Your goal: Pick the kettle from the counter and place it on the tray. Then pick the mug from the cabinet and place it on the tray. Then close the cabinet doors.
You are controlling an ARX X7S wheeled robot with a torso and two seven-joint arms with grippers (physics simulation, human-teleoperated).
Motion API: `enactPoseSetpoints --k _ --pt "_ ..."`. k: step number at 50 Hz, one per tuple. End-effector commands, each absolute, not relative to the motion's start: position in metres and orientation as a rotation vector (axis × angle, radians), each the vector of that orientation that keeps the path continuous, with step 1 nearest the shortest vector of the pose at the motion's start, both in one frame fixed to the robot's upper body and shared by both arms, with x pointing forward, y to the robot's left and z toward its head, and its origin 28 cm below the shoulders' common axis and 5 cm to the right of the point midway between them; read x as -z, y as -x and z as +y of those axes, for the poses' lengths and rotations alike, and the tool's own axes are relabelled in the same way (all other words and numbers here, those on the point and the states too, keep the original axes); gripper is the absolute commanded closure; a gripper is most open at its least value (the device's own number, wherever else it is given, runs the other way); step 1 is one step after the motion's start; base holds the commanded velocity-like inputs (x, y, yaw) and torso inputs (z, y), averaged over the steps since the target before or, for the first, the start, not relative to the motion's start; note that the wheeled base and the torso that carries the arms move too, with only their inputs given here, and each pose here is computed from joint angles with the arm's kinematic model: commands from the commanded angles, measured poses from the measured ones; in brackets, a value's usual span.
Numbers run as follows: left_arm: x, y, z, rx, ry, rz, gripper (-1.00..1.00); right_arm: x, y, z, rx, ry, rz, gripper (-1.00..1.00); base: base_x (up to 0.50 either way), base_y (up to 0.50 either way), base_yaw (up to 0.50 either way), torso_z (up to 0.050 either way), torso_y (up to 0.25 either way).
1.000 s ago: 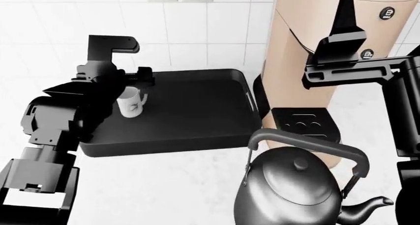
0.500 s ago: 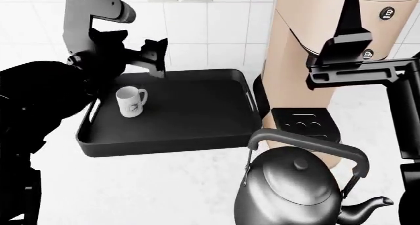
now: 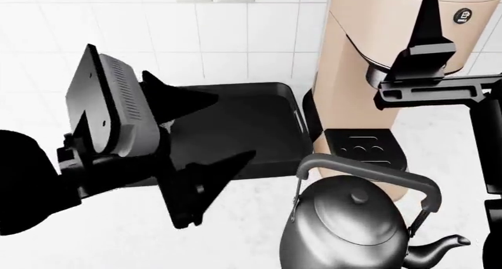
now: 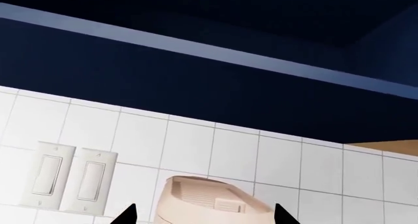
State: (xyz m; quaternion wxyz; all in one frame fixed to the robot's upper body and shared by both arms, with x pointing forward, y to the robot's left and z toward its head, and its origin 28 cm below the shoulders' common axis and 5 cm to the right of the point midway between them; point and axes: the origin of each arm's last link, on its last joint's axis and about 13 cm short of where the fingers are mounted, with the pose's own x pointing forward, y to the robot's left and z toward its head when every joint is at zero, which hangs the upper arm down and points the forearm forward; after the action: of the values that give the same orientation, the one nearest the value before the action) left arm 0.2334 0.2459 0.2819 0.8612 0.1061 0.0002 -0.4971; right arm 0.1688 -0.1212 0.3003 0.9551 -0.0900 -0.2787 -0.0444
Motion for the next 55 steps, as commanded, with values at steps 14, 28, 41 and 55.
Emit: enactPoseSetpoints --k 14,28,41,55 --pt "-0.261 -0.213 0.226 1.294 -0.255 0.078 -1.0 -0.297 -0.171 -0.123 0.096 0.178 -0.555 -1.0 0.0 0.0 0.0 0.0 0.0" --pt "-0.268 -0.229 0.202 1.358 -0.245 0.075 -1.0 -0.293 -0.172 -0.126 0.105 0.174 -0.545 -1.0 0.0 0.0 0.0 0.0 0.0" --pt "-0.285 -0.237 0.19 1.382 -0.268 0.061 -1.0 -0.29 -0.175 -0.129 0.111 0.167 -0.535 -1.0 0.0 0.0 0.0 0.0 0.0" --pt "-0.282 -0.253 0.178 1.391 -0.254 0.076 -1.0 -0.287 -0.175 -0.13 0.115 0.167 -0.527 -1.0 0.0 0.0 0.0 0.0 0.0"
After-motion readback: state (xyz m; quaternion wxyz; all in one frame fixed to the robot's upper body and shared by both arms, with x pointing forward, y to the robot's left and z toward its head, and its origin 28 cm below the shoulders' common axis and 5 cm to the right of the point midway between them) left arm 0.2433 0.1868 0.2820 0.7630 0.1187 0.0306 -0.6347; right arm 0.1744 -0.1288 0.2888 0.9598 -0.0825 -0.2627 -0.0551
